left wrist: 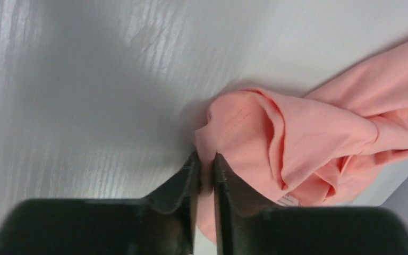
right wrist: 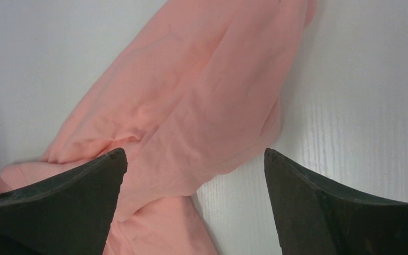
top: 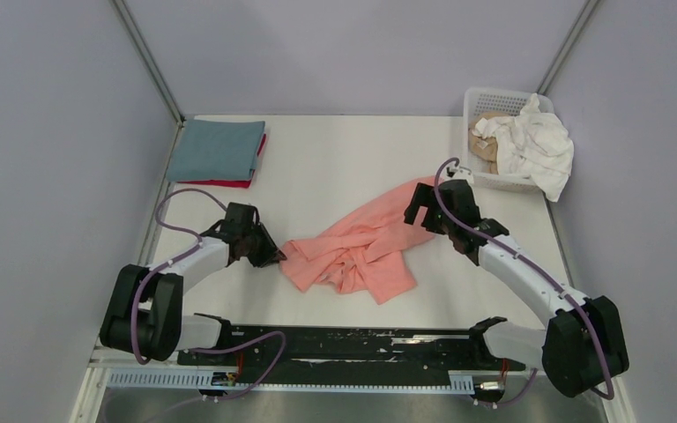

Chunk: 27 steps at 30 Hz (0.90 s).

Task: Fold and stack the t-shirts
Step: Flatten out the tshirt

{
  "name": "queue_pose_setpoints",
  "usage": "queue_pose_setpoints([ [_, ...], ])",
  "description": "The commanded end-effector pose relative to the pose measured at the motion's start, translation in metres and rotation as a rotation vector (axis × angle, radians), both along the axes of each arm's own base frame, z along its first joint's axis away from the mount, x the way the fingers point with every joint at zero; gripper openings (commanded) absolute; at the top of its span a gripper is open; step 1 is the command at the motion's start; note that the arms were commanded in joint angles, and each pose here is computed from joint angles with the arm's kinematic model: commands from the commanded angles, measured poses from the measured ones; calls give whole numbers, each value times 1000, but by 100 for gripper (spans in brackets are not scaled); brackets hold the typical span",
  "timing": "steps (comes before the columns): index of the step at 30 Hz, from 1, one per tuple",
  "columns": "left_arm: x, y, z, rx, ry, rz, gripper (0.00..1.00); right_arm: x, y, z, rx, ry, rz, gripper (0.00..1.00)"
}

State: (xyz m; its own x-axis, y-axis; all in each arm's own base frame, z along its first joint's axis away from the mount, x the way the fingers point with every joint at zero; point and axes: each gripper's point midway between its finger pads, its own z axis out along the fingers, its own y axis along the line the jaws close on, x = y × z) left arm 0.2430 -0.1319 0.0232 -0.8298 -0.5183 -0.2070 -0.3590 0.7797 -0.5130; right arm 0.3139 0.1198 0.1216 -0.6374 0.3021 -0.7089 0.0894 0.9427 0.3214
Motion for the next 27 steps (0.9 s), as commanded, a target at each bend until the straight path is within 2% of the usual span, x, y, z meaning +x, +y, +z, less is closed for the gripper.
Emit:
queue_pose_setpoints([
  [1, -1, 2, -5, 17, -7, 14, 9, -7, 32, 14, 46, -41, 113, 97],
  [2, 2, 3, -1, 17, -28, 17, 1, -12, 41, 13, 36, -37, 151, 97],
  [3, 4, 3, 0, 22, -42, 20, 0, -17, 50, 10, 29, -28, 181, 96],
  [9, 15, 4, 25, 26, -172, 20, 0, -43, 90, -20, -4, 57, 235, 93],
  [13, 14, 9, 39, 58, -221, 23, 0, -49, 118, -26, -103, 41, 284, 89],
  [18, 11, 10, 51, 66, -258, 18, 0, -48, 136, -50, -195, 93, 269, 75],
  [21, 10, 8, 55, 60, -273, 16, 0, -48, 142, -66, -227, 131, 253, 58],
  [27, 13, 7, 62, 58, -297, 17, 0, -46, 135, -83, -270, 166, 181, 48],
])
